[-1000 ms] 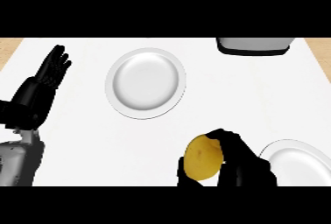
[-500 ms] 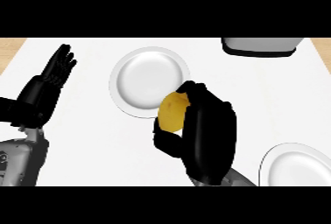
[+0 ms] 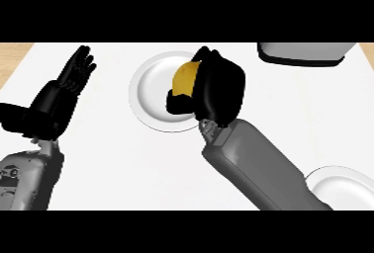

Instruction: Pick the lemon from the plate and place it in the plate

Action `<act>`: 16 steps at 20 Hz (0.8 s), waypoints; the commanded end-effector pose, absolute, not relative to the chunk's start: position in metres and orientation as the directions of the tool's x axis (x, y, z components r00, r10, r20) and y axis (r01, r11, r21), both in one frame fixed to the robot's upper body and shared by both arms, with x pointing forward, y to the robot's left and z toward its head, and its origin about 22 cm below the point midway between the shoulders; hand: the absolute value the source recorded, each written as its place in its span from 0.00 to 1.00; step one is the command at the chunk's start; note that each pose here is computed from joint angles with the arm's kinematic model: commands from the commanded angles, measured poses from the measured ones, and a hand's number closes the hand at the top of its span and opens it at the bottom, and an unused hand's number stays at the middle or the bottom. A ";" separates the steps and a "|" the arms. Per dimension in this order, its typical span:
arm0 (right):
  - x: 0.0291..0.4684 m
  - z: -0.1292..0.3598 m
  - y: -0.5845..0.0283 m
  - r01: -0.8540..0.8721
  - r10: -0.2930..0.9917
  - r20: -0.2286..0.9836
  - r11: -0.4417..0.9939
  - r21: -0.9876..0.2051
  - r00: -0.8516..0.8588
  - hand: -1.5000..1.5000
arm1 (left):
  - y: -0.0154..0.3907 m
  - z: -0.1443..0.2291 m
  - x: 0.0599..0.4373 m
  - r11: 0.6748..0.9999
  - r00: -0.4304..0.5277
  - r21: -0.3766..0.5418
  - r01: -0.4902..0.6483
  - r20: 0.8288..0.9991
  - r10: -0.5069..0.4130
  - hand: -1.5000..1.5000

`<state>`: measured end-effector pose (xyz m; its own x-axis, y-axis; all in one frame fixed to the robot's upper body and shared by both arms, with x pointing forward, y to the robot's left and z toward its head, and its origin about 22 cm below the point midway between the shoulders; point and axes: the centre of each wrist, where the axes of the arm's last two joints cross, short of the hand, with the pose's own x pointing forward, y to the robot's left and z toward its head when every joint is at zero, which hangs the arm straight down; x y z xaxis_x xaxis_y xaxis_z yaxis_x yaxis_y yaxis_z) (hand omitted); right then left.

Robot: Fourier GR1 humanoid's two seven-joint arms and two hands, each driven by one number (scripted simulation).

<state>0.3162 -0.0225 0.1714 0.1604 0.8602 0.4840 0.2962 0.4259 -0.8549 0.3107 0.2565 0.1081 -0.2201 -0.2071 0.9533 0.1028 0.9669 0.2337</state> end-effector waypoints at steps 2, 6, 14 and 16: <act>0.358 0.161 -0.013 0.306 0.776 0.535 0.447 -0.841 0.335 1.00 | 0.244 0.108 0.309 0.962 -0.218 0.246 0.119 0.952 -0.217 0.50; 0.378 0.151 -0.010 0.296 0.775 0.524 0.438 -0.849 0.354 1.00 | 0.250 0.104 0.315 0.965 -0.227 0.236 0.112 0.952 -0.206 0.50; 0.410 0.123 -0.034 0.305 0.658 0.617 0.537 -0.786 0.431 0.00 | 0.244 0.117 0.322 0.963 -0.250 0.233 0.131 0.948 -0.196 0.50; 0.411 0.118 -0.035 0.298 0.640 0.649 0.578 -0.759 0.410 0.00 | 0.245 0.113 0.320 0.959 -0.251 0.239 0.153 0.948 -0.196 0.50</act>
